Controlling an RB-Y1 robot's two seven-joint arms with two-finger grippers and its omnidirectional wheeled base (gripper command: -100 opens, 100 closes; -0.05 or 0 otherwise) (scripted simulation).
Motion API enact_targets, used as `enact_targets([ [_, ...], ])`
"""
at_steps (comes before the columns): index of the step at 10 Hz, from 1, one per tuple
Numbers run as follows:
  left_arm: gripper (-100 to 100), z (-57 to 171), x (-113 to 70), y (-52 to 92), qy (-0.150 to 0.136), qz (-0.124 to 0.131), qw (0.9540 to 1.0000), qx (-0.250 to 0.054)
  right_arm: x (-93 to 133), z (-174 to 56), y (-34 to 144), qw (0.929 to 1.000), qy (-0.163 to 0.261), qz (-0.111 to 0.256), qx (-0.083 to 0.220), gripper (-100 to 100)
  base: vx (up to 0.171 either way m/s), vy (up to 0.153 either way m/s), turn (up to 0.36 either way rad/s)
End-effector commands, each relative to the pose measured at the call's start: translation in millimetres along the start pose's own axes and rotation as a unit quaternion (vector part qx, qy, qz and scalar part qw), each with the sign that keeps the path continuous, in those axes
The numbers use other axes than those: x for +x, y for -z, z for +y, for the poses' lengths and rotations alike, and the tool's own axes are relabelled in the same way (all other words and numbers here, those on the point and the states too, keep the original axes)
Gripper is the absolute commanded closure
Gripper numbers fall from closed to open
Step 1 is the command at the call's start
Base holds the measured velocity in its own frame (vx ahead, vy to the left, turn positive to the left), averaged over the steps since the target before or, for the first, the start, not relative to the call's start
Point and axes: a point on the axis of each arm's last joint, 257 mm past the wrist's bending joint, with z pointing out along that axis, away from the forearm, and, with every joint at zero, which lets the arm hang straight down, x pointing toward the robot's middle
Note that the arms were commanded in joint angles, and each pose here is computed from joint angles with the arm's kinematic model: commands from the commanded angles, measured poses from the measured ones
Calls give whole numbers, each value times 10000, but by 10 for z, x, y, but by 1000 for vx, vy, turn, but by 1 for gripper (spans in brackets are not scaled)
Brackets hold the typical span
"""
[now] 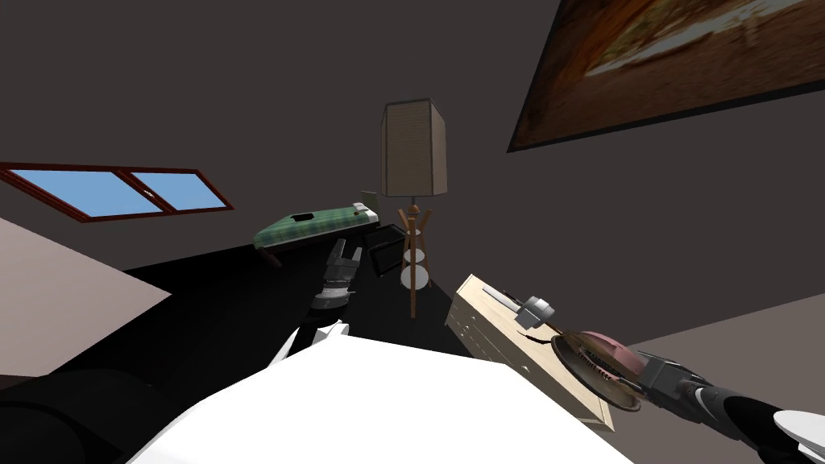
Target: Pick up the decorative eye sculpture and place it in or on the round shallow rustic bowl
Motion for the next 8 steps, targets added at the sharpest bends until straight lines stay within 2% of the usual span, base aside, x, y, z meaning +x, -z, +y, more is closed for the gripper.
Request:
enact_targets([
  [1, 0, 0, 0, 0, 0, 0, 10000, 0, 0, 0, 0, 10000, 0, 0, 0, -100, 0, 0, 0],
  [3, 0, 0, 0, 0, 0, 0, 10000, 0, 0, 0, 0, 10000, 0, 0, 0, -100, 0, 0, 0],
  [4, 0, 0, 0, 0, 0, 0, 10000, 0, 0, 0, 0, 10000, 0, 0, 0, 0, 0, 0, 0],
  [5, 0, 0, 0, 0, 0, 0, 10000, 0, -53, 93, 15, 9998, -36, -38, -200, -100, 35, -60, -43],
  [6, 0, 0, 0, 0, -1, 0, 10000, 0, -84, 149, 25, 9994, -58, -57, -322, -100, 94, -153, -40],
  [7, 0, 0, -1, 1, -2, 0, 10000, -1, -62, 105, 9, 9997, -36, -39, -226, -100, 49, -75, 5],
  [8, 0, 0, 0, 0, 0, 0, 10000, 0, -65, 117, 10, 9997, -49, -44, -250, 0, 7, -5, 4],
])
